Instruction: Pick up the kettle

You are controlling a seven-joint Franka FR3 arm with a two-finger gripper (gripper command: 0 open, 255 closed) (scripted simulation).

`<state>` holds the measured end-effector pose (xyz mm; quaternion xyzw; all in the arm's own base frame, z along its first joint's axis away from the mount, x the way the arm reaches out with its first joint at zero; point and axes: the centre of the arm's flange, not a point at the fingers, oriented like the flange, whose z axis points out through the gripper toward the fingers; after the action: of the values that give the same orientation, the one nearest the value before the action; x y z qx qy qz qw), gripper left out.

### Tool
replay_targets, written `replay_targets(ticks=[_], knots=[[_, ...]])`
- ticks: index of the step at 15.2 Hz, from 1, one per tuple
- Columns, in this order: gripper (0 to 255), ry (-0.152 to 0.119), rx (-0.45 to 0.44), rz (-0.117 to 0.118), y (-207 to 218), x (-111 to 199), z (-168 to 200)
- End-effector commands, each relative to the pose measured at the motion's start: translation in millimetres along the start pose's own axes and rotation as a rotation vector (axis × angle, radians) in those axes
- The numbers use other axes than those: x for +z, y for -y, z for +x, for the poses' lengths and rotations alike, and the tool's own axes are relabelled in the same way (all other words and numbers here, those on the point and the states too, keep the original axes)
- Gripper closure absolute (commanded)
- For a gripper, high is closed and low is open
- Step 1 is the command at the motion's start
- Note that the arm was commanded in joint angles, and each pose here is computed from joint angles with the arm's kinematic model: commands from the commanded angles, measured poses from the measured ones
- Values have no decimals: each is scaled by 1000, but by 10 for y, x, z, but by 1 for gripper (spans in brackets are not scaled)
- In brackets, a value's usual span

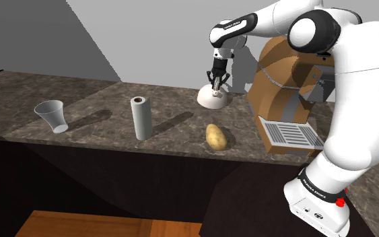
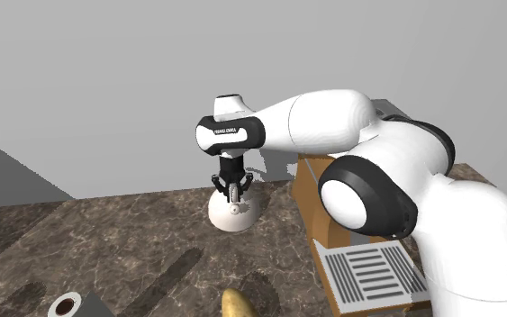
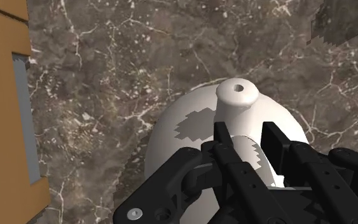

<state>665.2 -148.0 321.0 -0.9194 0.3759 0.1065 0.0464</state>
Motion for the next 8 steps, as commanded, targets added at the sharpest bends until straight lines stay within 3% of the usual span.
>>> replay_targets(ticks=[1, 8], knots=[[255, 0, 0, 0, -1, 5, 1], [255, 0, 0, 0, 1, -149, -29]])
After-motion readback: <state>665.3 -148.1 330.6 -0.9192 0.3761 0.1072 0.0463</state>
